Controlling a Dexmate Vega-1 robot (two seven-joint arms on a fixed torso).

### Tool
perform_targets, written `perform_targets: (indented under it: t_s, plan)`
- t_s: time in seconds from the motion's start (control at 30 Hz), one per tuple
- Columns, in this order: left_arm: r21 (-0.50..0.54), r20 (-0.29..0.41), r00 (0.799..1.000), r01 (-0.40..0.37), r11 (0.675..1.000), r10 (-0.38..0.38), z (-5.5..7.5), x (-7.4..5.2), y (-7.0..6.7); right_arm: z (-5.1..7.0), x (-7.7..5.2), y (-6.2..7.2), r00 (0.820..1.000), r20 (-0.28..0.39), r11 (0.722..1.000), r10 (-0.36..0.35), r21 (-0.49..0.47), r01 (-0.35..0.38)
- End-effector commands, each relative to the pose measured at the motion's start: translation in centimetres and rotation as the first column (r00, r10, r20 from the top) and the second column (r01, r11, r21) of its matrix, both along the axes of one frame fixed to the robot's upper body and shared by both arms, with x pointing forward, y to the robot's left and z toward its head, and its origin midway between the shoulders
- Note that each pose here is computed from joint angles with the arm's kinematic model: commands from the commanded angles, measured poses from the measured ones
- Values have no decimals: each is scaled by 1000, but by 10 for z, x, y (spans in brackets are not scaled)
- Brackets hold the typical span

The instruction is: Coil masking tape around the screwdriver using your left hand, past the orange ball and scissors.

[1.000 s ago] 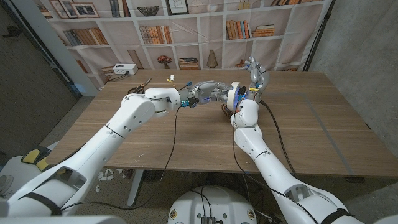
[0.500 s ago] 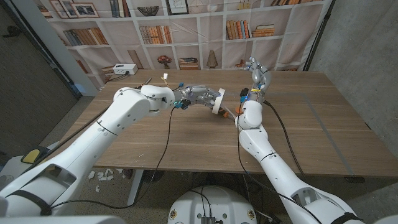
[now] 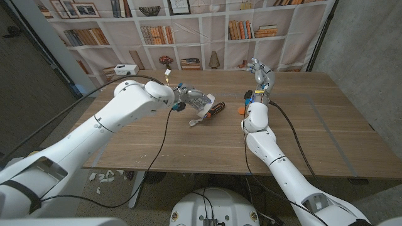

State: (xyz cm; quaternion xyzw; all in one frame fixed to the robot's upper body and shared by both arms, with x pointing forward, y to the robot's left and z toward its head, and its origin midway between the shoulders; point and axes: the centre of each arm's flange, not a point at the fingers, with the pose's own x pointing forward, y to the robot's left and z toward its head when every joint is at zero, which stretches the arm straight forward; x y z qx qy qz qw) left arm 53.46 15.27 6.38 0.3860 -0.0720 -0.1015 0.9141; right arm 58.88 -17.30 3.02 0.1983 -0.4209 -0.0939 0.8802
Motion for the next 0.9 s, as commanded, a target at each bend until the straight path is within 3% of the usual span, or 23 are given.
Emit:
perform_targets:
  t_s: [0.03, 0.2, 0.43, 0.73, 0.8, 0.9]
  plan:
    - [288, 191, 962, -247, 925, 198, 11, -17, 1, -3, -5, -2, 1000, -16, 999, 8, -41, -8]
    - [369, 235, 943, -311, 876, 236, 11, -21, -3, -4, -7, -2, 999, -34, 998, 14, -61, -16]
    - [480, 258, 944, -311, 821, 207, 15, -30, -5, -1, -11, -3, 998, -61, 992, 11, -127, -19]
    - [490, 209, 954, -293, 821, 216, 23, -40, 6, -2, -17, -5, 998, -63, 981, 15, -192, -27]
    - [474, 226, 949, -304, 826, 220, 24, -44, 8, -2, -19, -6, 998, -59, 978, 17, -206, -28]
    - [412, 321, 923, -338, 846, 213, 24, -53, 14, 0, -20, -8, 999, -26, 970, 31, -240, -36]
